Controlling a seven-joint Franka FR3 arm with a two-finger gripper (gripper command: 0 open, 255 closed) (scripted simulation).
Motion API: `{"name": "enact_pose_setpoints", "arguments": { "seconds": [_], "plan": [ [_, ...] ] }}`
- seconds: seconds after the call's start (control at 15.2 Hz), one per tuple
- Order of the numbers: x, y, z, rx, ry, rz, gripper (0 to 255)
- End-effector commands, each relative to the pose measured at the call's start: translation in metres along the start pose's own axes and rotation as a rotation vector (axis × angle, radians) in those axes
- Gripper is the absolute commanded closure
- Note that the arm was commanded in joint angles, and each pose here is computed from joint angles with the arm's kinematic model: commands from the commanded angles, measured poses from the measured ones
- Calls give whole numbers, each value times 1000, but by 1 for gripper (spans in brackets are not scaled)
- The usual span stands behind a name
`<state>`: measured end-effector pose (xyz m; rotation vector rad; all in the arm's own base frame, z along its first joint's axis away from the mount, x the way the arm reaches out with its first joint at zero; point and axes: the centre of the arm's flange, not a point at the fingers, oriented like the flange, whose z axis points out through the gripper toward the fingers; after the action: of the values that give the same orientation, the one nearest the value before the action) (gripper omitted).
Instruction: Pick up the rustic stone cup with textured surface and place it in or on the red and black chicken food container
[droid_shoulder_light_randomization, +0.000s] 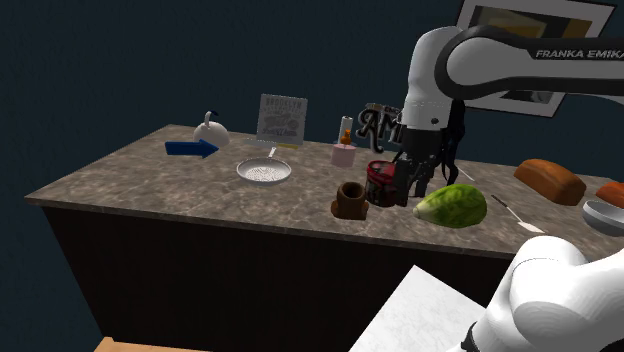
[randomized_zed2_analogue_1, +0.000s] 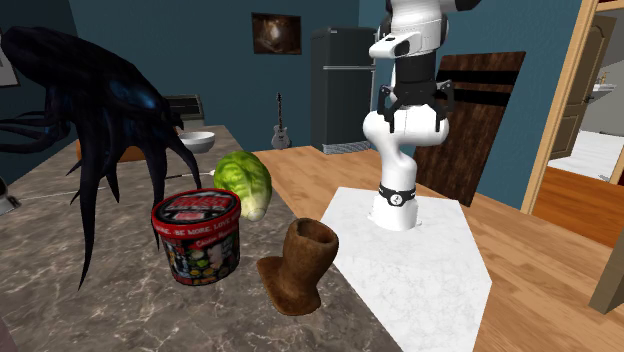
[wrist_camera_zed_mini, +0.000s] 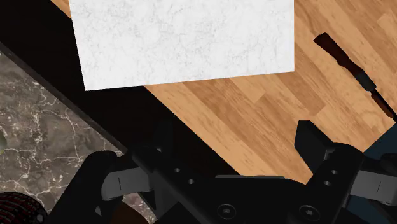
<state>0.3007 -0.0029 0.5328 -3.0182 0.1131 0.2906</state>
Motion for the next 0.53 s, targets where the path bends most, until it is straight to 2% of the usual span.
{"name": "enact_pose_setpoints", "arguments": {
  "seconds": [0.0,0.46],
  "plan": [
    [0,0,0,0,0,0,0],
    [61,36,31,-50,93,82,0]
  ]
}}
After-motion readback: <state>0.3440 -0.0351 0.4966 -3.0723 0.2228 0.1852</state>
